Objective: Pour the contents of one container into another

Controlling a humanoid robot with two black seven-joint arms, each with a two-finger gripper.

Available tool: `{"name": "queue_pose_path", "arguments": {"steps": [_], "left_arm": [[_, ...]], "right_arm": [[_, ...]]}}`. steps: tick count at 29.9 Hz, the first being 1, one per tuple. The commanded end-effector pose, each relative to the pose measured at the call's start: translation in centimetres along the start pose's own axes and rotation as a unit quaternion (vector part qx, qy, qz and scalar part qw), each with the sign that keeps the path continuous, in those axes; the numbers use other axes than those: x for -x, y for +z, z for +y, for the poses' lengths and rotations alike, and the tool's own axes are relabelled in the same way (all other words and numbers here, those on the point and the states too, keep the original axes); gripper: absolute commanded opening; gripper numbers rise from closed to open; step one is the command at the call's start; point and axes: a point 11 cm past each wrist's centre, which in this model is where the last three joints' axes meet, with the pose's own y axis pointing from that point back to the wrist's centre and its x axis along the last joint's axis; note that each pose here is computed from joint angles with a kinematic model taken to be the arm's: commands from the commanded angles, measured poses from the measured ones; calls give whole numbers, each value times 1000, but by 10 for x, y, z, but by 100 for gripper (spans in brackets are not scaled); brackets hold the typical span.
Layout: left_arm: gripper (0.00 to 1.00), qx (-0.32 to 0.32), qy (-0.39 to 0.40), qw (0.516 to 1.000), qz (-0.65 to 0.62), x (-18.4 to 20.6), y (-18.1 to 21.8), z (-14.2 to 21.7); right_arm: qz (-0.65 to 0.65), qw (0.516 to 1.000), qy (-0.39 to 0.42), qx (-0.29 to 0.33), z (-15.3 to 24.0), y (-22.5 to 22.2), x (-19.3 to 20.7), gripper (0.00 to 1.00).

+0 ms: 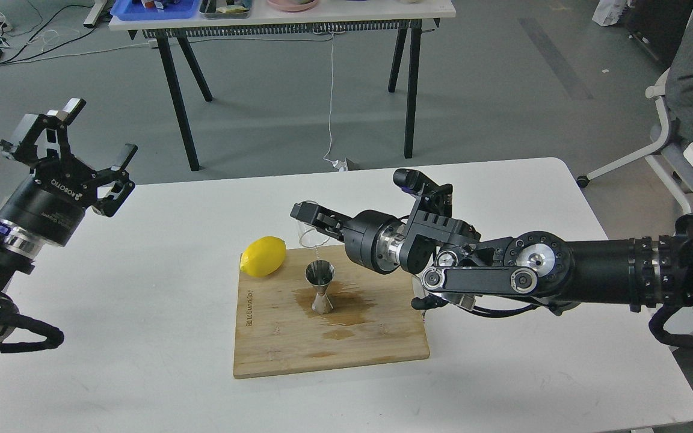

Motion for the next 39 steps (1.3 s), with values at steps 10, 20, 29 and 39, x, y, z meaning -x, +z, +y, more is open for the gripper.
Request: {"name": "queue_pose_path", "arguments": {"steps": [10,20,29,39], "left_arm": [[96,-2,4,1000,1,-2,-3,1],[96,-2,3,1000,-3,-4,1,1],[96,-2,1,1000,1,-2,-1,1],[96,-1,0,1000,2,-2,-1,1]], "right_arm": [[-515,848,106,-74,11,-3,-71,40],[-753,612,196,-140,70,76,-141,40],[-857,400,273,-175,124,168,-168,39],[-873,323,347,-112,137,217,-151,39]]}}
